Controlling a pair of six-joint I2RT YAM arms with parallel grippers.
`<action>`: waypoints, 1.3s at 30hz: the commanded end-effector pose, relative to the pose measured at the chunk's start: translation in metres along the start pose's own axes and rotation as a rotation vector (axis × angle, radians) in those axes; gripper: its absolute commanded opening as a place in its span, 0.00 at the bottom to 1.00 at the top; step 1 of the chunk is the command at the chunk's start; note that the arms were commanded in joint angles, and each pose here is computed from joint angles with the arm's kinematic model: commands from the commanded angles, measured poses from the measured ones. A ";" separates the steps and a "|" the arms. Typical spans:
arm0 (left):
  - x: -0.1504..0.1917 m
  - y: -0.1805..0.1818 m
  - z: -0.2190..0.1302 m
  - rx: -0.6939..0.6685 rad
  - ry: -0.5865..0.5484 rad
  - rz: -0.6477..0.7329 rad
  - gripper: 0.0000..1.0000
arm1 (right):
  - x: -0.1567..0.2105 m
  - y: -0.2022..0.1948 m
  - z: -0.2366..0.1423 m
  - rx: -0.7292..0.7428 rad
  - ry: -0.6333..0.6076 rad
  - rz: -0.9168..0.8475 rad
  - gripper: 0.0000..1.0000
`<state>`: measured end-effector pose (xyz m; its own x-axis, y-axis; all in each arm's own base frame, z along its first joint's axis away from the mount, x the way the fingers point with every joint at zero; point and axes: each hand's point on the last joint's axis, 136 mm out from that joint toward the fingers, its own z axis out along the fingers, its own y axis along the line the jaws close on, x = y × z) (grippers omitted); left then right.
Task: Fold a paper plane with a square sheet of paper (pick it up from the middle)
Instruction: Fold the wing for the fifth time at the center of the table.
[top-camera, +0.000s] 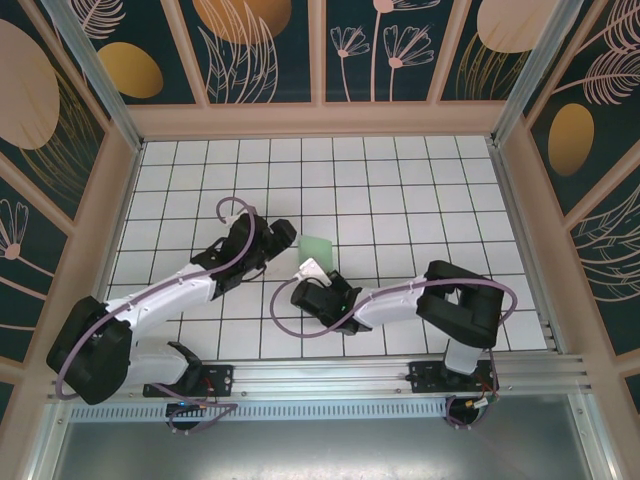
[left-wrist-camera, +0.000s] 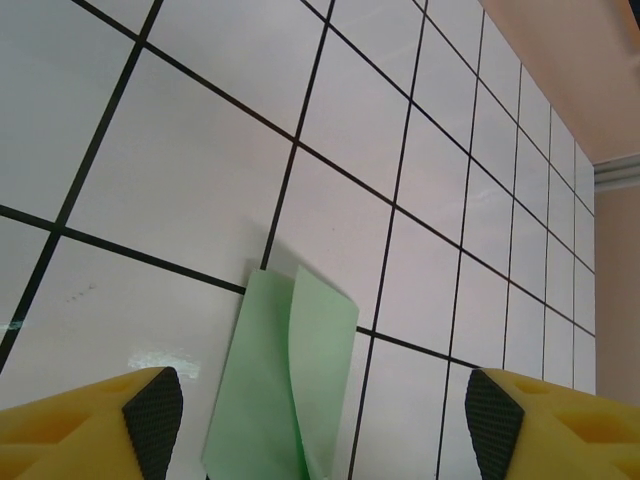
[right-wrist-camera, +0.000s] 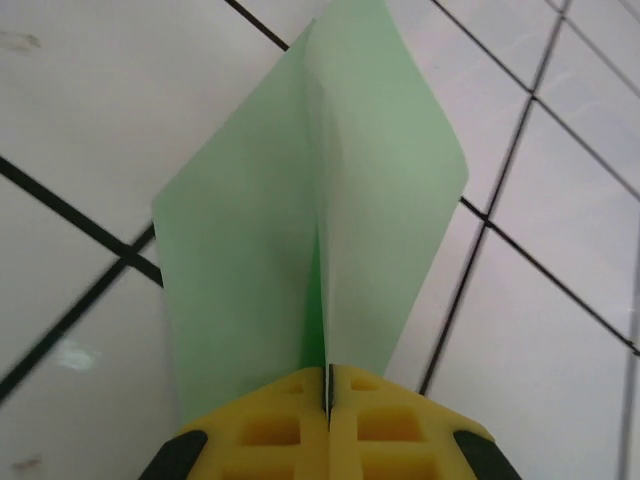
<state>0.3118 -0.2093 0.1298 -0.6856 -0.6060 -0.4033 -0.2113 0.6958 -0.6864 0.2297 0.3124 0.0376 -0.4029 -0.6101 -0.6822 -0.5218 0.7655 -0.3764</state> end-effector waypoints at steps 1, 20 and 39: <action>-0.003 0.006 -0.003 -0.002 -0.020 -0.027 0.77 | -0.018 0.023 -0.009 -0.229 -0.056 0.162 0.00; 0.059 -0.008 0.021 0.219 0.246 -0.092 0.13 | -0.033 -0.037 -0.018 -0.312 -0.122 0.487 0.00; 0.115 0.023 0.051 0.154 0.374 -0.171 0.00 | -0.030 -0.025 -0.008 -0.356 -0.095 0.529 0.00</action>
<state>0.2646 -0.2790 0.0372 -0.8651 -0.4973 -0.0651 -0.2508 0.5413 -0.8025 0.2472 0.3039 0.0709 -0.6002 -0.1799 -0.7793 -0.4986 0.8461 0.1886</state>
